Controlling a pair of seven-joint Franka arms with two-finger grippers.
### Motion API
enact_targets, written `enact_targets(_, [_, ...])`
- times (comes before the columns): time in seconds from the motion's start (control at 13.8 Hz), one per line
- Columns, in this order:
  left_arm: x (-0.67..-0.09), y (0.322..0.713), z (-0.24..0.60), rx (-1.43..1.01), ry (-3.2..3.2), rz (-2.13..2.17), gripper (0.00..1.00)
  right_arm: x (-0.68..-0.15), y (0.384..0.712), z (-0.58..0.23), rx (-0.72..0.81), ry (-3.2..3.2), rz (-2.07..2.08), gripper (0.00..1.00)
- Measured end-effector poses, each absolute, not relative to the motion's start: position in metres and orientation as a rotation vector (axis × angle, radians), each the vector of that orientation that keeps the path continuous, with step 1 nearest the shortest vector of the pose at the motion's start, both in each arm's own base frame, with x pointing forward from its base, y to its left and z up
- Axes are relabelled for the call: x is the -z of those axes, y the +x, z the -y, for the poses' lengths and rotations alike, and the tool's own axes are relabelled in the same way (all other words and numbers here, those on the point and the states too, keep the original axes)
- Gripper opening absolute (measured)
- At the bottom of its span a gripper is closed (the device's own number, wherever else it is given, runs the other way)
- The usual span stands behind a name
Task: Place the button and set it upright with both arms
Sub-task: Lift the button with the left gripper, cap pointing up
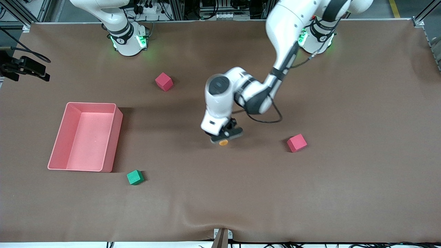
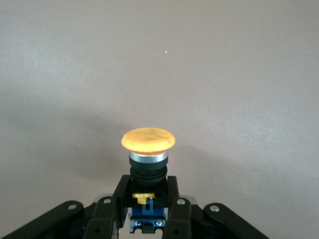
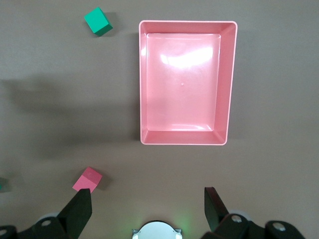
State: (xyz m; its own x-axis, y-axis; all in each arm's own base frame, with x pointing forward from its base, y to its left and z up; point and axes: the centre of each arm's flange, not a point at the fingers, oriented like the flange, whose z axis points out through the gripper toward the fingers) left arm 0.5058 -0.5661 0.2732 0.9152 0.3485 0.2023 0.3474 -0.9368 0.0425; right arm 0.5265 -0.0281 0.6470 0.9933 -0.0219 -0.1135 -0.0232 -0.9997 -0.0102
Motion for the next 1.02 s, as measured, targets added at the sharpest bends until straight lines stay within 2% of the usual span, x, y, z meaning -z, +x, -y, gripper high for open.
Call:
enact_targets(0.29, [-0.247, 0.415, 0.63, -0.692, 3.031, -0.667, 0.33, -0.647, 0.527, 0.032, -0.173, -3.126, -0.05, 1.0])
enact_targets(0.51, [-0.236, 0.401, 0.624, -0.837, 3.099, -0.773, 0.33, -0.647, 0.527, 0.032, -0.173, -3.126, -0.051, 1.0])
enact_targets(0.8, [-0.23, 0.371, 0.63, -1.178, 3.007, -0.909, 0.33, -0.647, 0.527, 0.03, -0.174, -3.126, -0.049, 1.0])
enact_targets(1.02, [-0.2, 0.346, 0.633, -1.487, 2.864, -0.943, 0.33, -0.647, 0.527, 0.028, -0.175, -3.127, -0.071, 1.0])
